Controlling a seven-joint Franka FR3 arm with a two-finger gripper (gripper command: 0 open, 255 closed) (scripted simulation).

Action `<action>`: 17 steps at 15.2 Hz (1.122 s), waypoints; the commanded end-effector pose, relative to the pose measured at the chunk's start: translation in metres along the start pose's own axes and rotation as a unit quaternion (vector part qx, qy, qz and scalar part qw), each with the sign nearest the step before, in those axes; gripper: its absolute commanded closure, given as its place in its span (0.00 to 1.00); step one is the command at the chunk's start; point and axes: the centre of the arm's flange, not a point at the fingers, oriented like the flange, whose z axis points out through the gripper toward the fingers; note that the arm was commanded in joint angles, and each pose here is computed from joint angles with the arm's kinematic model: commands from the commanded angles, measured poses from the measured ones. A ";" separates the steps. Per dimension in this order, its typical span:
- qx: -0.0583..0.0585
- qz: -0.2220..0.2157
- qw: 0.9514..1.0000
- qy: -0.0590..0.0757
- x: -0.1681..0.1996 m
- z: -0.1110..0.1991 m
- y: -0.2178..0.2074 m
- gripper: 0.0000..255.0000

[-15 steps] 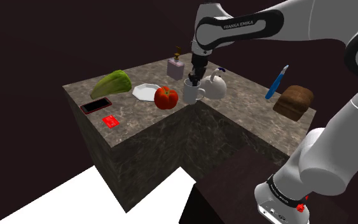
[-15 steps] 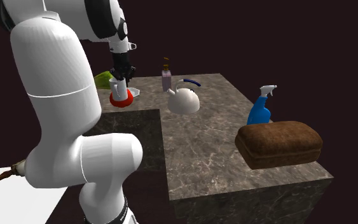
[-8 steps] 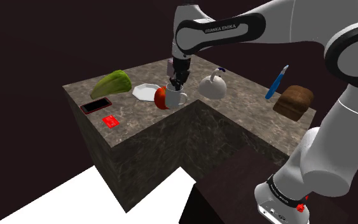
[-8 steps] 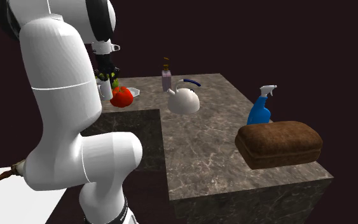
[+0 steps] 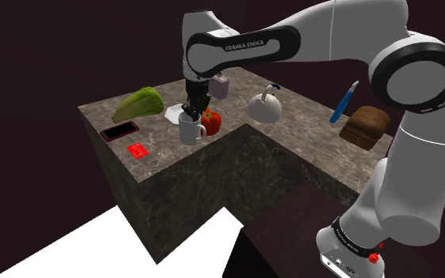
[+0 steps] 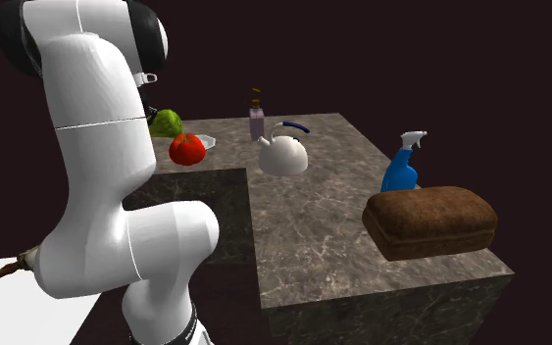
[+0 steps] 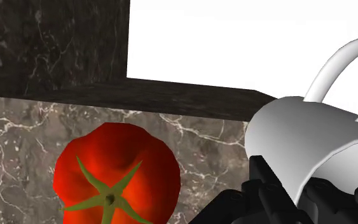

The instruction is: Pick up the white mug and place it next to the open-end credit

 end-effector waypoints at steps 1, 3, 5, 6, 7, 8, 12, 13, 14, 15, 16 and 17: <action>0.000 0.001 1.000 0.000 0.013 0.001 -0.022 1.00; 0.000 0.001 1.000 0.000 0.026 0.004 -0.045 1.00; 0.000 0.001 1.000 0.000 0.039 0.007 -0.067 1.00; 0.000 0.001 1.000 0.000 0.045 0.009 -0.079 1.00; 0.000 0.001 1.000 0.000 0.051 0.011 -0.090 1.00; 0.000 0.001 1.000 0.000 0.058 0.012 -0.102 1.00; 0.000 0.001 1.000 0.000 0.079 0.023 -0.140 1.00; 0.000 0.001 1.000 0.000 0.080 0.028 -0.140 1.00; 0.000 0.001 1.000 0.000 0.080 0.033 -0.140 1.00; 0.000 0.001 1.000 0.000 0.080 0.039 -0.140 1.00; 0.000 0.001 1.000 0.000 0.080 0.044 -0.140 1.00; 0.000 0.001 1.000 0.000 0.080 0.049 -0.140 1.00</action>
